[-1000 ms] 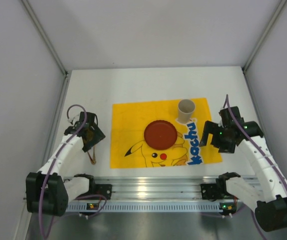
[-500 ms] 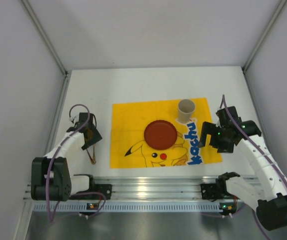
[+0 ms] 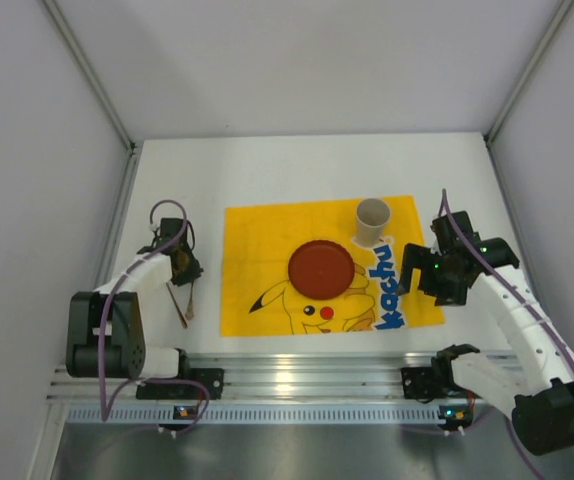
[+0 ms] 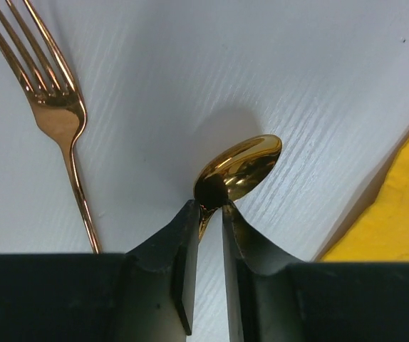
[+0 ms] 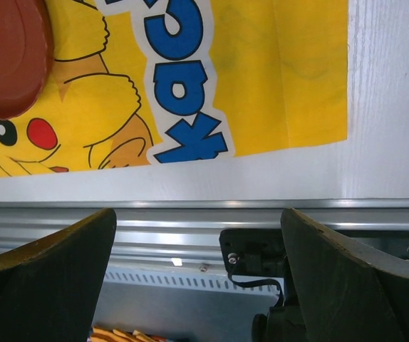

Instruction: Set the dinner table for one person

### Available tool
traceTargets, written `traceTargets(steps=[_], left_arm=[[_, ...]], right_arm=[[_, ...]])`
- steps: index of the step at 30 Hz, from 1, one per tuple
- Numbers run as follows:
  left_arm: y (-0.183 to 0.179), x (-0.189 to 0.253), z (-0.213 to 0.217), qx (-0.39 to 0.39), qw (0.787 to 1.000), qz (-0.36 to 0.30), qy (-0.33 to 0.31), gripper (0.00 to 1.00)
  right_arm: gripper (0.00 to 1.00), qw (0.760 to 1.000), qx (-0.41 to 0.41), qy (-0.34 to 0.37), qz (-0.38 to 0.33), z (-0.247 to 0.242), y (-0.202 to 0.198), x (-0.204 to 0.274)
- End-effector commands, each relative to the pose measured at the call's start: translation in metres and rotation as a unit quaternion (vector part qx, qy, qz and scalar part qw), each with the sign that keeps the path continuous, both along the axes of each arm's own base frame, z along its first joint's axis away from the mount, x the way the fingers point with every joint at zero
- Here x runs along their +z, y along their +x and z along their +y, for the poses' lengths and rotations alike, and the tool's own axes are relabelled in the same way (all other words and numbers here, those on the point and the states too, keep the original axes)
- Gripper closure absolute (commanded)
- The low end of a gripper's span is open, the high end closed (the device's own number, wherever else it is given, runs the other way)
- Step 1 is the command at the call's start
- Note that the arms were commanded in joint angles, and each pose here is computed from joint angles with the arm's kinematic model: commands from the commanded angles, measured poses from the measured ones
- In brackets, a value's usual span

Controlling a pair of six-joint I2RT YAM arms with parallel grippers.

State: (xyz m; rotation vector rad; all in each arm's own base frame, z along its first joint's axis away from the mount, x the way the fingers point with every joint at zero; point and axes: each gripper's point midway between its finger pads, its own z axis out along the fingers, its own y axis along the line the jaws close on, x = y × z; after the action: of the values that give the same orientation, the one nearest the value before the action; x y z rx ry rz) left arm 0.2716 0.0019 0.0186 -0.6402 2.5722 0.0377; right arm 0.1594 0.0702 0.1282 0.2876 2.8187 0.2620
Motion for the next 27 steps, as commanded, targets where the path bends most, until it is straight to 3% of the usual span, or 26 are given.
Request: traceTargets(steps=[1,6,7,14,15,17,18,21,27], left_arm=[[0.018,0.003,0.004,-0.018,1.000,-0.016,0.012,0.80],[0.020,-0.009,-0.001,-0.031,0.999,0.011,-0.004,0.90],[0.023,-0.009,-0.003,-0.035,0.999,0.011,-0.007,1.00],[0.043,-0.011,-0.018,-0.074,0.996,0.010,-0.039,1.00],[0.044,-0.010,-0.018,-0.074,0.996,0.014,-0.039,0.99],[0.053,0.005,-0.018,-0.075,0.996,-0.002,-0.038,0.87],[0.056,0.011,-0.018,-0.078,0.996,-0.013,-0.036,0.76],[0.061,0.029,-0.017,-0.096,0.995,-0.029,-0.026,0.64],[0.053,0.027,-0.023,-0.150,0.988,-0.009,-0.031,0.61]], right_arm=[[0.00,1.000,0.010,-0.004,-0.020,0.002,0.008,0.006],[0.00,1.000,0.008,-0.006,-0.020,0.001,0.008,0.006],[0.00,1.000,0.007,-0.006,-0.019,0.001,0.008,0.005],[0.00,1.000,0.005,-0.006,-0.018,0.001,0.008,0.004],[0.00,1.000,0.005,-0.008,-0.017,0.001,0.008,0.003],[0.00,1.000,0.002,-0.008,-0.018,0.000,0.008,0.004],[0.00,1.000,0.001,-0.010,-0.019,-0.001,0.008,0.004],[0.00,1.000,-0.003,-0.011,-0.023,-0.001,0.009,0.005],[0.00,1.000,-0.010,-0.014,-0.023,-0.003,0.009,0.004]])
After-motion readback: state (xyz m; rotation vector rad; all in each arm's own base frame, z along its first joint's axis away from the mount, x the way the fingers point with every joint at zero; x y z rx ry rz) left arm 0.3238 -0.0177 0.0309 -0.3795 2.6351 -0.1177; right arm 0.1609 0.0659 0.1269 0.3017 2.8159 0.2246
